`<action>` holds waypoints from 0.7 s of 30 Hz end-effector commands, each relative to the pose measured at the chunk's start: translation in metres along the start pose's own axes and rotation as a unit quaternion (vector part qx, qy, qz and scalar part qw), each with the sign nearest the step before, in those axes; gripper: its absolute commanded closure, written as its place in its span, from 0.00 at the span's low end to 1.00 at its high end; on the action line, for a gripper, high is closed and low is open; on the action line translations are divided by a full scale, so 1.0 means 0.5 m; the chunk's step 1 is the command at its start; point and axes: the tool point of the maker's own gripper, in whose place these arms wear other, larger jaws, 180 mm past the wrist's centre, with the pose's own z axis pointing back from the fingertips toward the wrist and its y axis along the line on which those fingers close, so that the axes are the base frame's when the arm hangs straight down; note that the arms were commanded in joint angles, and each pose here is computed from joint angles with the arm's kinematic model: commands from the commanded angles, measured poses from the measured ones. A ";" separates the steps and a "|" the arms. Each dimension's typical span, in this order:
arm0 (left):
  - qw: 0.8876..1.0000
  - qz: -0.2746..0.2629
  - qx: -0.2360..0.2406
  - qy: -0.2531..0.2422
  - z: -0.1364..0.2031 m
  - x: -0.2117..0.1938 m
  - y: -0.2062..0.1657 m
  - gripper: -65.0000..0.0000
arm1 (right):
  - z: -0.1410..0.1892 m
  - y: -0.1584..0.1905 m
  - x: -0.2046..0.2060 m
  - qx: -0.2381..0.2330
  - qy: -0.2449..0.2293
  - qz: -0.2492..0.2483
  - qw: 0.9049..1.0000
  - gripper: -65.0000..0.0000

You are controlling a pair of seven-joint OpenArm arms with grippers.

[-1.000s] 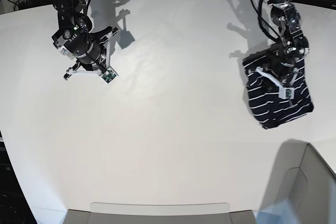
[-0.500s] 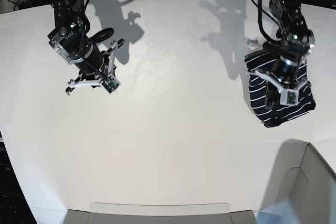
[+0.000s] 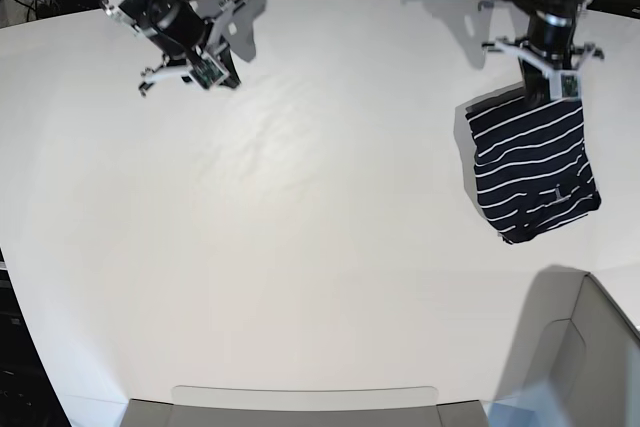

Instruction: Fold the T-shirt properly

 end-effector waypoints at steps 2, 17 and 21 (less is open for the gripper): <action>1.000 -0.008 0.012 0.016 0.035 -0.029 0.021 1.00 | 0.029 0.005 -0.026 -0.003 0.009 -0.012 1.000 1.00; 0.965 0.000 0.003 0.262 0.211 -0.318 0.026 1.00 | 0.278 0.146 -0.343 0.094 0.283 -0.036 0.954 1.00; 0.939 0.043 -0.036 0.338 0.232 -0.447 -0.029 1.00 | 0.329 0.137 -0.461 0.138 0.371 -0.004 0.918 1.00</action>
